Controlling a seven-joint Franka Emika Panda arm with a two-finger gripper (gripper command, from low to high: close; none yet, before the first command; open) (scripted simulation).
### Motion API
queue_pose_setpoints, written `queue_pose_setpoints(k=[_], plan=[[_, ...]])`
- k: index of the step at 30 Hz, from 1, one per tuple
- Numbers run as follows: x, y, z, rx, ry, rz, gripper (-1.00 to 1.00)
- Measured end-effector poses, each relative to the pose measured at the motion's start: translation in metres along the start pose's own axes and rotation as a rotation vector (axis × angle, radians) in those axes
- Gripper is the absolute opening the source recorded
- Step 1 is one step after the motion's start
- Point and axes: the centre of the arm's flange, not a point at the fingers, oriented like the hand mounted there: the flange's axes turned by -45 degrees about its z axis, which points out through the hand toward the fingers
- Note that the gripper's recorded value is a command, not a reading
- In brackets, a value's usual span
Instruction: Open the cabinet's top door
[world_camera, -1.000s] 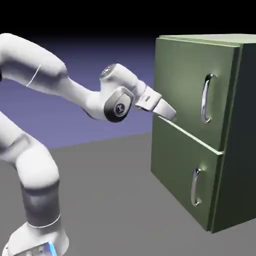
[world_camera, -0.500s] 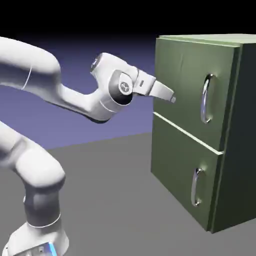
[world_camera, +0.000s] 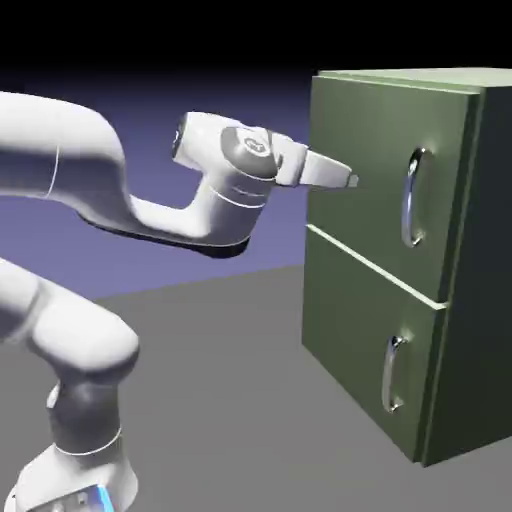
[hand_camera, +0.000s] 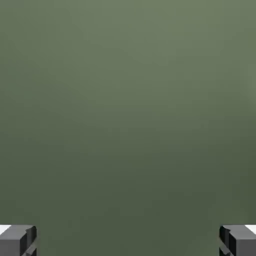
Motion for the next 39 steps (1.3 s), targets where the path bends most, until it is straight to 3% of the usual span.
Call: queue_pose_setpoints(k=[27, 31, 32, 39], plan=[[-0.051, 0.1, 0.039, 0.014, 0.275, 0.082, 1.0], [-0.04, 0.1, 0.078, 0.015, 0.275, 0.083, 1.0], [-0.038, 0.1, 0.087, 0.014, 0.275, 0.082, -1.0], [-0.046, 0.085, 0.053, -0.072, 0.271, 0.093, -1.0]])
